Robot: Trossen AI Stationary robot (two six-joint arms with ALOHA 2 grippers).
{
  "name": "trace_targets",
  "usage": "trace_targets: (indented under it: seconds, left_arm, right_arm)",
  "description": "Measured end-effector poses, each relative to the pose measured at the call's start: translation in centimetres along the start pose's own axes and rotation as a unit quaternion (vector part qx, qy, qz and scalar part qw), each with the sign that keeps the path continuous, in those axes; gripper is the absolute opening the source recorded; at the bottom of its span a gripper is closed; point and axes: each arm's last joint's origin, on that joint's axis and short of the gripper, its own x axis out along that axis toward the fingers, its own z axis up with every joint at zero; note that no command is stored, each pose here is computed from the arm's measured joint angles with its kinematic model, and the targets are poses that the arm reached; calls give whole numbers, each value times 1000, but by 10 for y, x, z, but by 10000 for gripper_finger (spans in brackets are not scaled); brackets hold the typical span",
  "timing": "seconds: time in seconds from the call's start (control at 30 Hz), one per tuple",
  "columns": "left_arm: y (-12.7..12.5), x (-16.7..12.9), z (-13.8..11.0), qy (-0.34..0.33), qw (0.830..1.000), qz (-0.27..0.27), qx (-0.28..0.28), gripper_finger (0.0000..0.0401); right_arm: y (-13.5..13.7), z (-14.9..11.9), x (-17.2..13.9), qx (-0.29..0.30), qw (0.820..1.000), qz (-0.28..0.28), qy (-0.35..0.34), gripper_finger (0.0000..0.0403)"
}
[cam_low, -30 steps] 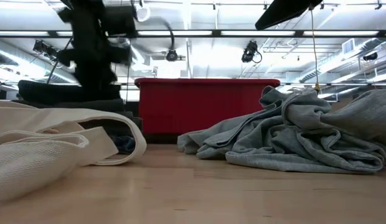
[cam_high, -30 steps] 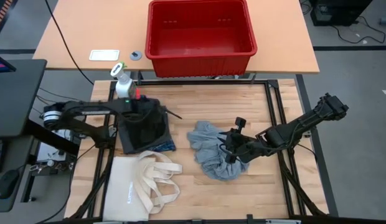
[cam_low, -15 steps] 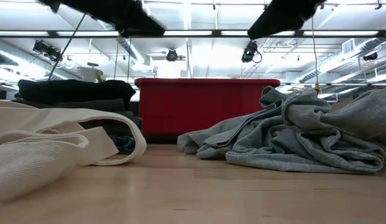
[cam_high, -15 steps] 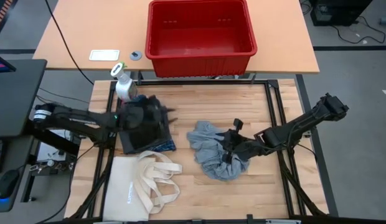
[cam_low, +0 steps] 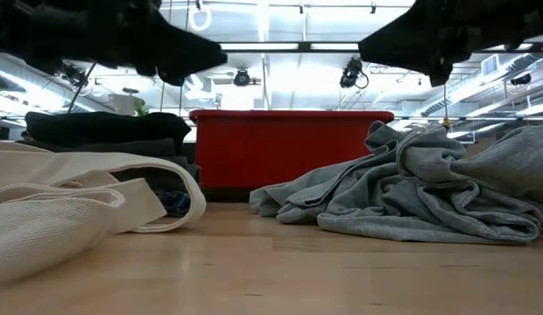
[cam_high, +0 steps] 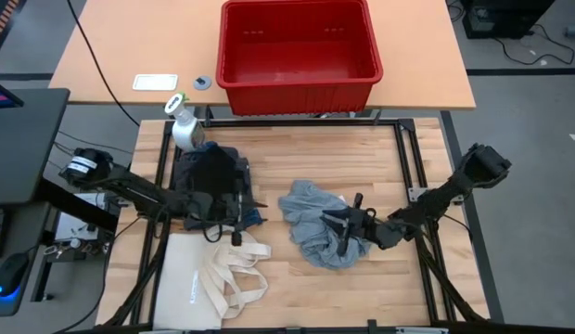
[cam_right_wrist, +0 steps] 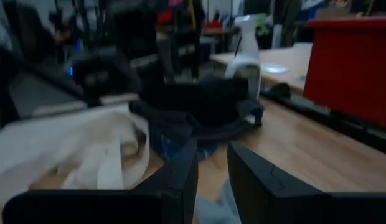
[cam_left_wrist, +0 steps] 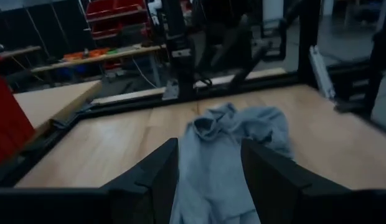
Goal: Fold Laundry from Bin
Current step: Fold the gray shirt
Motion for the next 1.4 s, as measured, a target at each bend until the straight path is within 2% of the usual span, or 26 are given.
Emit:
trace_targets:
  seconds: [0.17,0.23,0.37,0.53,0.63,0.73,0.83,1.0,1.13,1.23,1.4]
  left_arm:
    - [0,8,-5,-17,998,13,51,180]
    - [-2,9,-8,-11,998,8,55,180]
    - [-6,8,-14,19,999,-6,37,180]
    - [-13,6,-16,33,998,-28,37,180]
    - [-19,5,-15,22,995,-77,52,180]
    - [-30,2,-14,0,984,-161,82,180]
    - [-40,-2,-10,-26,973,-201,109,180]
    - [-43,-4,-5,-54,972,-201,112,180]
    - [-43,-4,-3,-53,975,-197,86,180]
    - [-43,-4,-3,-50,976,-198,72,180]
    - [-43,-4,-3,-50,976,-198,71,180]
  right_arm:
    - [12,4,9,9,999,-18,-50,96]
    - [22,13,14,-24,998,-31,-40,94]
    - [41,26,26,-112,992,-46,47,94]
    - [52,25,32,-121,979,-36,159,95]
    - [52,17,32,-122,973,-35,191,103]
    - [49,16,30,-114,970,-33,213,116]
    - [43,15,30,-128,958,-10,255,139]
    - [28,18,32,-126,926,-18,356,187]
    - [26,31,33,-130,914,-35,382,217]
    - [31,46,30,-135,912,-28,386,230]
    - [25,49,23,-191,884,-39,425,237]
